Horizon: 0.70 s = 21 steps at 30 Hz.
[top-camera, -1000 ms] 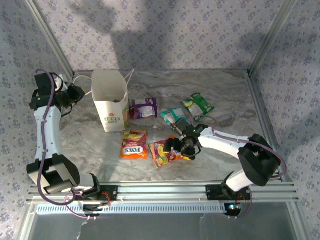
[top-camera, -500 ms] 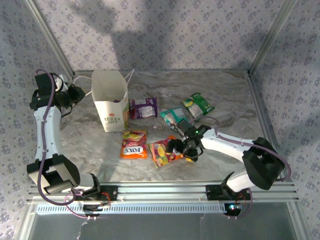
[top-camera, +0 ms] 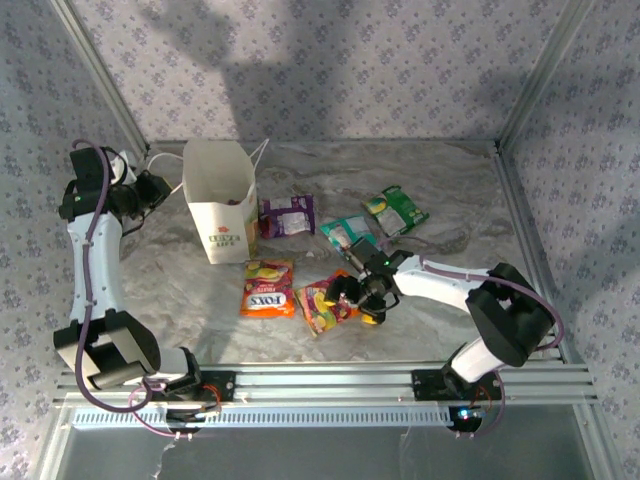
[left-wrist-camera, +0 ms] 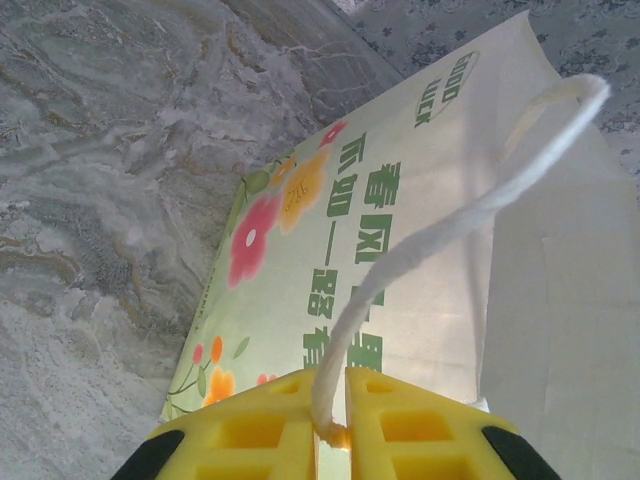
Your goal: Place the snacks into the paper bag
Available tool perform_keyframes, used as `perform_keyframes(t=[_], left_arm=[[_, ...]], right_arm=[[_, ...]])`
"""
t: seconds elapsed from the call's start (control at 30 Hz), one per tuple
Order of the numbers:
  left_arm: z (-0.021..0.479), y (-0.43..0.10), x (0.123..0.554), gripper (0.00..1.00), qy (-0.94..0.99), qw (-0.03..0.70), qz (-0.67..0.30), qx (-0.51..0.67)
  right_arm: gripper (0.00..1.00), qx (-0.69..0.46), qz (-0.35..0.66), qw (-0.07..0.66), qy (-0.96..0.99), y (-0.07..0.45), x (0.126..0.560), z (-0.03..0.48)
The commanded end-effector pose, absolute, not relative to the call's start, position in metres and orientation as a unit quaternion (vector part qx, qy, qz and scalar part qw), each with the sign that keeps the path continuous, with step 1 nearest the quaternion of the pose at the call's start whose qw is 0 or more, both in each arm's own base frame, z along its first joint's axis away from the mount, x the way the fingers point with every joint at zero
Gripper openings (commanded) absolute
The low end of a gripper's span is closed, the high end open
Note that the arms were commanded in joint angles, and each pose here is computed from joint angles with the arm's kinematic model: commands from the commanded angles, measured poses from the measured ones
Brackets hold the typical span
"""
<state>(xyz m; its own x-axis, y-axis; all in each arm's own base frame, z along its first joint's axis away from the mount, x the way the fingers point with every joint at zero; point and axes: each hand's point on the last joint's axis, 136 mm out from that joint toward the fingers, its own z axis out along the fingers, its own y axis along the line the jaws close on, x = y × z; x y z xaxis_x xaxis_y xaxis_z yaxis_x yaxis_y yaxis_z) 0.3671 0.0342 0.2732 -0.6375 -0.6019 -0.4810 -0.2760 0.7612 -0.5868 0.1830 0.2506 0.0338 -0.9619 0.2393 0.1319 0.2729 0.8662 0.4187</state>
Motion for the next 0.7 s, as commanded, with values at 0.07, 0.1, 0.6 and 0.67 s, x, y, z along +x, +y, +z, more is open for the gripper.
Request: perform_keyframes(t=[0.07,0.1,0.6,0.67], left_arm=[[0.294,0.030,0.358,0.16,0.869,0.364,-0.240,-0.236],[0.295,0.030,0.357,0.16,0.868,0.364,-0.240,-0.237],[0.287,0.031,0.355,0.16,0.870,0.358,-0.236,-0.242],[0.285,0.031,0.355,0.16,0.871,0.356,-0.236,-0.243]], right_arm=[[0.89,-0.173,-0.240,0.021,-0.955,0.254,0.199,0.025],[0.87,-0.175,-0.236,0.018,-0.956,0.252,0.201,0.025],[0.73,-0.151,-0.143,-0.046,-0.977,0.193,0.229,0.030],[0.73,-0.139,-0.152,-0.055,-0.977,0.193,0.237,0.030]])
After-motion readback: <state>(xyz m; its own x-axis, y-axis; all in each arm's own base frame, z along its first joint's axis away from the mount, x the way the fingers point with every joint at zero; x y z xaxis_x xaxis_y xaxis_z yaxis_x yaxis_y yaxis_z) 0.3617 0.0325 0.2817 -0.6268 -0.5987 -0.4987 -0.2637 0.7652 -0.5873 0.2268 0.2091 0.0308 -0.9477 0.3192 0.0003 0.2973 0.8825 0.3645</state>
